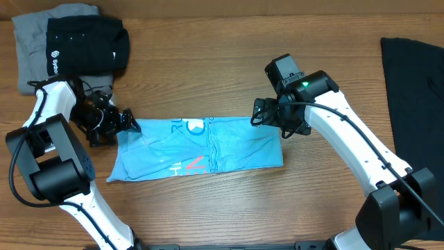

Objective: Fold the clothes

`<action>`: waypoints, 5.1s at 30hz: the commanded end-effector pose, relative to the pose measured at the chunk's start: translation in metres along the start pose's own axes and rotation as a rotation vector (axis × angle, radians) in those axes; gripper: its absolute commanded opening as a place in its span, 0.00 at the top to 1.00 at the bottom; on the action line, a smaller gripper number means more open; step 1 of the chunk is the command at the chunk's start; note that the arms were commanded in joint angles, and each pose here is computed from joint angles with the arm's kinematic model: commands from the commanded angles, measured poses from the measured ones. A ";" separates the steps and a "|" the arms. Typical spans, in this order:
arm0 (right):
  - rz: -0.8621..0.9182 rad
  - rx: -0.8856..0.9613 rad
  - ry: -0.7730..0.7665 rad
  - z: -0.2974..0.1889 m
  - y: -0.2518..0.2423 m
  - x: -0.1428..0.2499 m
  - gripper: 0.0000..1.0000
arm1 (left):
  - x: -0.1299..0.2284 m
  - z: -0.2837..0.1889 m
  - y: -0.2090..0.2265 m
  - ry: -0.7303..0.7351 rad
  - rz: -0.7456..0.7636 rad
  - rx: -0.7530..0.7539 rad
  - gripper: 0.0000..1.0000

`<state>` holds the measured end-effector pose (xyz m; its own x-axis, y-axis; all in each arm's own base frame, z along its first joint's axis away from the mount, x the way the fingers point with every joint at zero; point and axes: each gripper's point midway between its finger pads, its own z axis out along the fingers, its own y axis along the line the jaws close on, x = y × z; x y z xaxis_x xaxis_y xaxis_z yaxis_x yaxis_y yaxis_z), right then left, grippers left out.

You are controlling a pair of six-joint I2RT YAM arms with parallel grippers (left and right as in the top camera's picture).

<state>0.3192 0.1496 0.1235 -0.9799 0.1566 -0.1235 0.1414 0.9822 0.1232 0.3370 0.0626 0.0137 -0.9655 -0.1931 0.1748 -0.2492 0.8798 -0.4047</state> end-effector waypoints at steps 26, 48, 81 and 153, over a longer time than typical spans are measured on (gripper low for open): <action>-0.013 -0.021 -0.038 -0.001 0.005 -0.008 0.00 | 0.037 0.054 0.015 0.177 -0.197 -0.349 0.96; -0.024 -0.219 0.032 0.083 0.043 -0.009 0.00 | 0.007 -0.039 -0.130 0.104 -0.029 -0.290 0.96; 0.034 -0.276 0.098 0.102 0.038 -0.022 0.00 | 0.067 0.042 -0.285 0.154 0.396 -0.184 0.75; -0.361 -0.073 -0.238 0.053 0.128 -0.038 0.26 | 0.036 -0.006 -0.121 0.268 0.109 -0.244 0.18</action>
<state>0.3628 0.2883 0.0889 -0.9317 -0.1595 -0.3264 -0.2348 0.9500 0.2058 0.3354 -0.0470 0.0730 -0.9217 -0.0276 0.3870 -0.1185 0.9699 -0.2129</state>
